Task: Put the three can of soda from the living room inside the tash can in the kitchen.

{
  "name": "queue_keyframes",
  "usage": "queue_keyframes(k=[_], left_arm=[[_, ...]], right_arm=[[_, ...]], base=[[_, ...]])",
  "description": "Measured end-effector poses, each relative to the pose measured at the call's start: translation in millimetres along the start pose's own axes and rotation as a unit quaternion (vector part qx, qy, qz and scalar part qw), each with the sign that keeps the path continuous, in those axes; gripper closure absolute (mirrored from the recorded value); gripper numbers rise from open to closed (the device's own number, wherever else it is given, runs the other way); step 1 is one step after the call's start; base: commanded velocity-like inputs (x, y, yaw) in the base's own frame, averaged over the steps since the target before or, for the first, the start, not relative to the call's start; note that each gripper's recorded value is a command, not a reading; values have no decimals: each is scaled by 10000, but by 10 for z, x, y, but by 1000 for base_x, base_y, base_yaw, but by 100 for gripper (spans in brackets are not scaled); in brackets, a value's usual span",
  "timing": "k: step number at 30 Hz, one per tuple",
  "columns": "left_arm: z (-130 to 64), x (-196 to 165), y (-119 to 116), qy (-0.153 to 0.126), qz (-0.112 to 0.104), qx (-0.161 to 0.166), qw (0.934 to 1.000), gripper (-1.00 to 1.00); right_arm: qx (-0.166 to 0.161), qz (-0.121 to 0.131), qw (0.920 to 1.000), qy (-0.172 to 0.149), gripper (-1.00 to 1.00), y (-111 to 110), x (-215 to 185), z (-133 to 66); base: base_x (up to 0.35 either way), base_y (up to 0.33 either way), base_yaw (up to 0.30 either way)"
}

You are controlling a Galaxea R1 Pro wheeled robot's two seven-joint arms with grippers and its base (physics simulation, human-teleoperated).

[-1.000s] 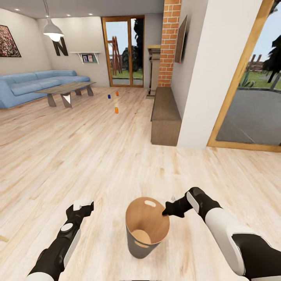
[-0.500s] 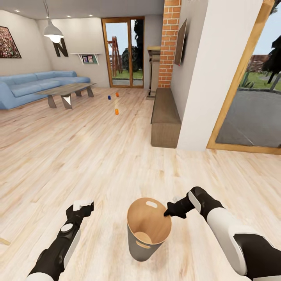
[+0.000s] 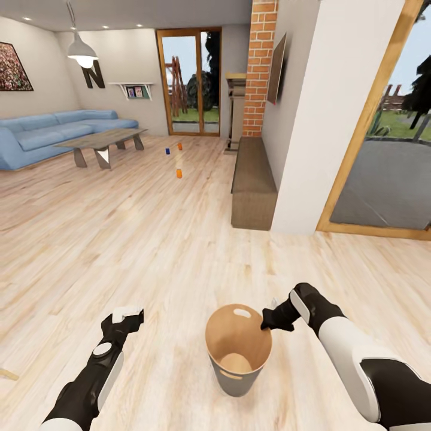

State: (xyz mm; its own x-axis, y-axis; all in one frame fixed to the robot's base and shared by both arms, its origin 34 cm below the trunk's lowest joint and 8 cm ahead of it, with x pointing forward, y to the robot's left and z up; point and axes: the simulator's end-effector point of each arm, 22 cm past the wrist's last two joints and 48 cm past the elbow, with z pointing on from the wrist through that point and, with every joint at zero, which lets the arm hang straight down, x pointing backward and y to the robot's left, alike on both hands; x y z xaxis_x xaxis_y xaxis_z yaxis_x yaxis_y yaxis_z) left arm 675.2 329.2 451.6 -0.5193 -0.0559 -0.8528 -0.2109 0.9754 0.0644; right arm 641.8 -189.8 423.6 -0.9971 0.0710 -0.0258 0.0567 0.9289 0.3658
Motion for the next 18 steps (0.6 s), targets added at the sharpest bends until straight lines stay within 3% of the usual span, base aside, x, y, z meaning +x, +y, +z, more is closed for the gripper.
queue_keyframes(k=[10,18], left_arm=[[-72,-209,1,2,-6,5,10000,-100],[-131,-373,4,4,-9,6,10000,-100]], right_arm=[[535,-118,9983,-191,100,-93,-145,-201],[524,-88,9983,-222,100,-13,-197,-354]], base=[[0,0,0],[0,0,0]])
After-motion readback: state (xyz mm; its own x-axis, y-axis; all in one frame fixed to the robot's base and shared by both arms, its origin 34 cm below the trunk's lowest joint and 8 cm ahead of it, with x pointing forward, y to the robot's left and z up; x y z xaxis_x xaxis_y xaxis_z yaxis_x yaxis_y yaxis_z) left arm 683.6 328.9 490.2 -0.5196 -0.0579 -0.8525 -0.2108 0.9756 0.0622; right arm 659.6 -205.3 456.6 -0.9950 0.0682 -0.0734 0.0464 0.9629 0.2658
